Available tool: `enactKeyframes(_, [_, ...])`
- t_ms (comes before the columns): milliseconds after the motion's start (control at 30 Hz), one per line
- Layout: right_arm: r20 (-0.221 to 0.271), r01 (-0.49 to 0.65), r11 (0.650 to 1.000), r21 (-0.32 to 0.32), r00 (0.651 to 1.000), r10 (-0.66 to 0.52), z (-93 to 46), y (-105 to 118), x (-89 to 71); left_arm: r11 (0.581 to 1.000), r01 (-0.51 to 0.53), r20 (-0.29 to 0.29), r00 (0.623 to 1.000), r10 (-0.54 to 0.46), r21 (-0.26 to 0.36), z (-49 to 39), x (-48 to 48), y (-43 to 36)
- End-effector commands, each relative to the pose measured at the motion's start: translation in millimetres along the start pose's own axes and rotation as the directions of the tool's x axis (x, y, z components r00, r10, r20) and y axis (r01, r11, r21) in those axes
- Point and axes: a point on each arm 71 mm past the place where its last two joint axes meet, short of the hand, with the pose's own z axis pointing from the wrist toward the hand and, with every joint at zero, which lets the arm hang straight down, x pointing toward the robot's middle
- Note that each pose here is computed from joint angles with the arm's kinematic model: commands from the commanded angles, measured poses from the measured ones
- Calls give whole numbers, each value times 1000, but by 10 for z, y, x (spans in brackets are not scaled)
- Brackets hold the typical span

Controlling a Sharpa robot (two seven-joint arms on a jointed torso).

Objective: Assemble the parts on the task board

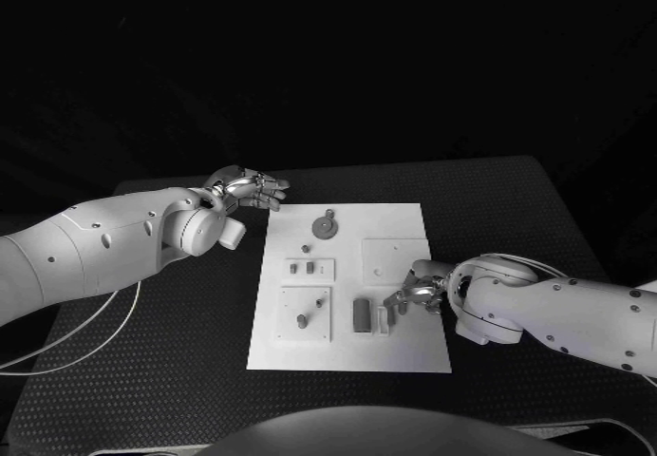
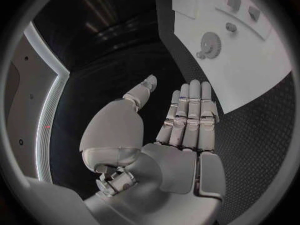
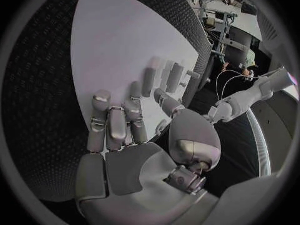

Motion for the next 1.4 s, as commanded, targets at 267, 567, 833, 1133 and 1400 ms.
enactKeyframes(267, [-65, 67, 998, 2, 996, -67, 25, 7, 120, 1000, 0, -17, 1000, 0, 7, 1, 18, -15])
enactKeyframes(567, [-57, 97, 995, 8, 994, -96, 42, -8, 111, 1000, 0, -17, 1000, 0, 7, -1, 18, -14])
enactKeyframes(833, [-51, 108, 994, 19, 993, -107, 47, -53, 91, 1000, 0, -18, 1000, 0, 6, 0, 17, -14])
enactKeyframes(1133, [-44, 114, 992, 44, 993, -112, 26, -184, 50, 1000, 0, -15, 1000, 0, 3, -4, 5, -9])
enactKeyframes(1400, [-43, 104, 993, 47, 994, -102, 23, -201, 44, 1000, 0, -18, 1000, 0, 1, -2, 10, -8])
